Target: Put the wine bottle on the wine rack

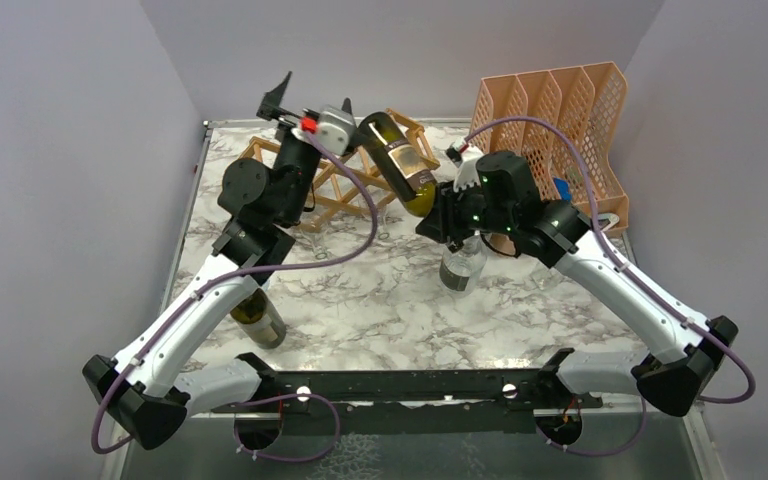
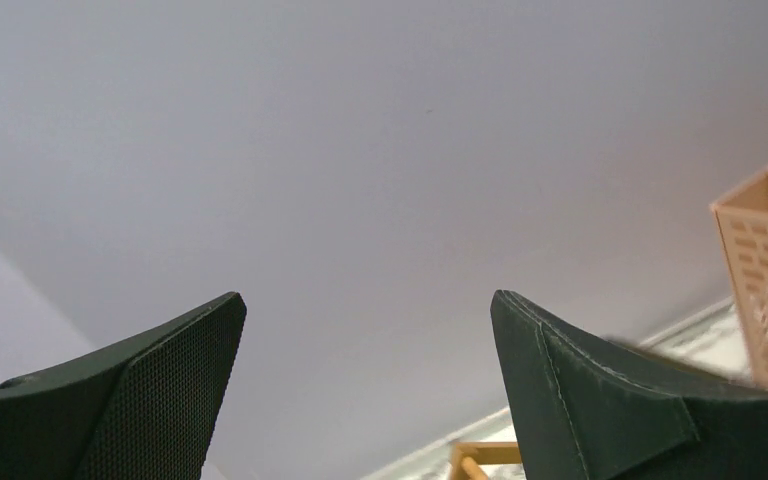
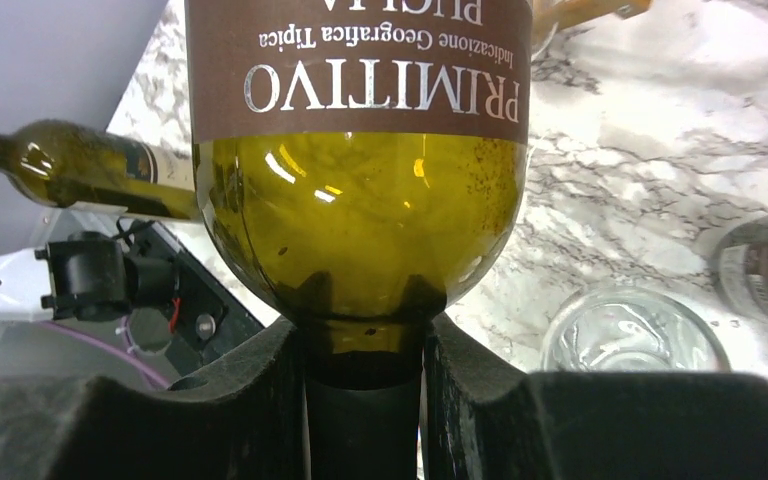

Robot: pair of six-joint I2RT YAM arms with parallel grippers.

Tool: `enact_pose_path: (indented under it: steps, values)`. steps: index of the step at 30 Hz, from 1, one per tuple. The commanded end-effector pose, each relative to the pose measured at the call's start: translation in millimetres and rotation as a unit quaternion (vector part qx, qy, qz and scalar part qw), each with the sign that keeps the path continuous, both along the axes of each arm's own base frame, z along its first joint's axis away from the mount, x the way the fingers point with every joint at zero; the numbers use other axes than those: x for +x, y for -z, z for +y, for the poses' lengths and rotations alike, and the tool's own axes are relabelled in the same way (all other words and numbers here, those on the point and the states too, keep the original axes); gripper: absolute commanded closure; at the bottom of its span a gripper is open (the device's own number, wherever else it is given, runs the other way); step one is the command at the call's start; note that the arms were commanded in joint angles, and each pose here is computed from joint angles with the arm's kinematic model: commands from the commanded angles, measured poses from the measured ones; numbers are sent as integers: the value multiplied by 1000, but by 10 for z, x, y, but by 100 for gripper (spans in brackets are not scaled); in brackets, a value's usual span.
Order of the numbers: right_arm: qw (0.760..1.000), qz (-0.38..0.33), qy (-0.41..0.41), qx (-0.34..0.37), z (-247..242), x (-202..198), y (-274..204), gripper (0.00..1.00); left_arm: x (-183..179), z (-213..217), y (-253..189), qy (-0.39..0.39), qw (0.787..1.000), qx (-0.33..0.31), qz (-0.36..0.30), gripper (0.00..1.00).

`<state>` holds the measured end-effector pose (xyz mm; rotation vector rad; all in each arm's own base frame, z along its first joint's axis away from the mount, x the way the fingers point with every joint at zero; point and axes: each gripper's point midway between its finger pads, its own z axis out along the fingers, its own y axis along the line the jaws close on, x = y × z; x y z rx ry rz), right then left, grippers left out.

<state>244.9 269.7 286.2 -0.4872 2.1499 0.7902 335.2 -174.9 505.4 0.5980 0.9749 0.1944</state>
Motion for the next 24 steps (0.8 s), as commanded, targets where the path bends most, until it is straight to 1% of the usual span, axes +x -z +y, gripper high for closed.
enact_pose_path:
  steps: [1, 4, 6, 9, 14, 19, 24]
  values:
    - [996, -42, -62, 44, 339, -24, -235, 99, -2, 549, 29, -79, 958, -262, 84, 1]
    - [995, -28, -88, 43, 494, -123, -91, 99, -29, 629, 273, -96, 937, -306, 138, 1]
    - [994, -23, -105, 34, 603, -224, -4, 99, -75, 649, 347, -95, 925, -330, 165, 1]
    - [993, -25, -116, 18, 660, -303, 104, 99, -162, 666, 391, -82, 907, -367, 188, 1]
    - [992, -7, -125, -8, 630, -398, 372, 99, -283, 647, 578, -70, 890, -383, 239, 1]
    - [996, 25, -84, -27, 583, -356, 643, 99, -338, 814, 731, -106, 893, -372, 232, 1]
    - [998, 39, -58, 8, 725, -272, 617, 99, -341, 840, 828, -120, 892, -363, 241, 1]
